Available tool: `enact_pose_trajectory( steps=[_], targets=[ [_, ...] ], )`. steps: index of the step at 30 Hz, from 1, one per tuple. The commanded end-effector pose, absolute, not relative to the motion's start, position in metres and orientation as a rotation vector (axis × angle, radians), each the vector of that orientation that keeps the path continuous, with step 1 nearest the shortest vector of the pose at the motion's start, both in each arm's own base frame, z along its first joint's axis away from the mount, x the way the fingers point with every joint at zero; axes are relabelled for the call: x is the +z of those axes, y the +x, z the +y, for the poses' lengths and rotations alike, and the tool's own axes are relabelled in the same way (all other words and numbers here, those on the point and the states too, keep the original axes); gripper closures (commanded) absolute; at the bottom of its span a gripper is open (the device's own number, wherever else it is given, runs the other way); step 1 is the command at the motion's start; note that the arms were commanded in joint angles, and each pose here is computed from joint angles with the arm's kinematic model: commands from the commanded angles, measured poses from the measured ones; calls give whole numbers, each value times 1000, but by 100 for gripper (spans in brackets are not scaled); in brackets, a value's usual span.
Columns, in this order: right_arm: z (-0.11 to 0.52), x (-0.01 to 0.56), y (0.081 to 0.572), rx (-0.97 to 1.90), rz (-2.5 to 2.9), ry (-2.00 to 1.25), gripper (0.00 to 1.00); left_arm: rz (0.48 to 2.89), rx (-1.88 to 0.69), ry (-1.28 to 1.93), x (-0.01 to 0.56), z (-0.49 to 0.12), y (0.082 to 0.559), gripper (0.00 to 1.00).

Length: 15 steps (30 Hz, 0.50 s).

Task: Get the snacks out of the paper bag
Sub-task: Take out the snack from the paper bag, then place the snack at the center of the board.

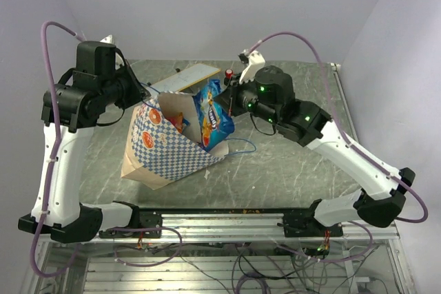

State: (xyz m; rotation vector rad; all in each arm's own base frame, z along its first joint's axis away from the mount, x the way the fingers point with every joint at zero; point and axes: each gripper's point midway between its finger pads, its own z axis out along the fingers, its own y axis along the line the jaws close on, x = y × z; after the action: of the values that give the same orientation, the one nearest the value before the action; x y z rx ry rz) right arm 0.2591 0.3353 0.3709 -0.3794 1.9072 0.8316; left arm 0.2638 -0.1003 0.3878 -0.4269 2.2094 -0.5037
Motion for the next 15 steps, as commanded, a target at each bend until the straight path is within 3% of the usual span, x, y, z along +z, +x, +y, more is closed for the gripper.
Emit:
enact_pose_trajectory(
  steps=[1,8,15],
  targets=[
    [287,460,270,740,1669,-214,100,2177,-500,-394,398,-97,269,93],
    [202,464,299,462,1639,7,100,2189,-493,-368,398,-95,271,93],
    [130,417,351,217,1704,206,100,2218,-538,-336,393,-103,273,93]
  ],
)
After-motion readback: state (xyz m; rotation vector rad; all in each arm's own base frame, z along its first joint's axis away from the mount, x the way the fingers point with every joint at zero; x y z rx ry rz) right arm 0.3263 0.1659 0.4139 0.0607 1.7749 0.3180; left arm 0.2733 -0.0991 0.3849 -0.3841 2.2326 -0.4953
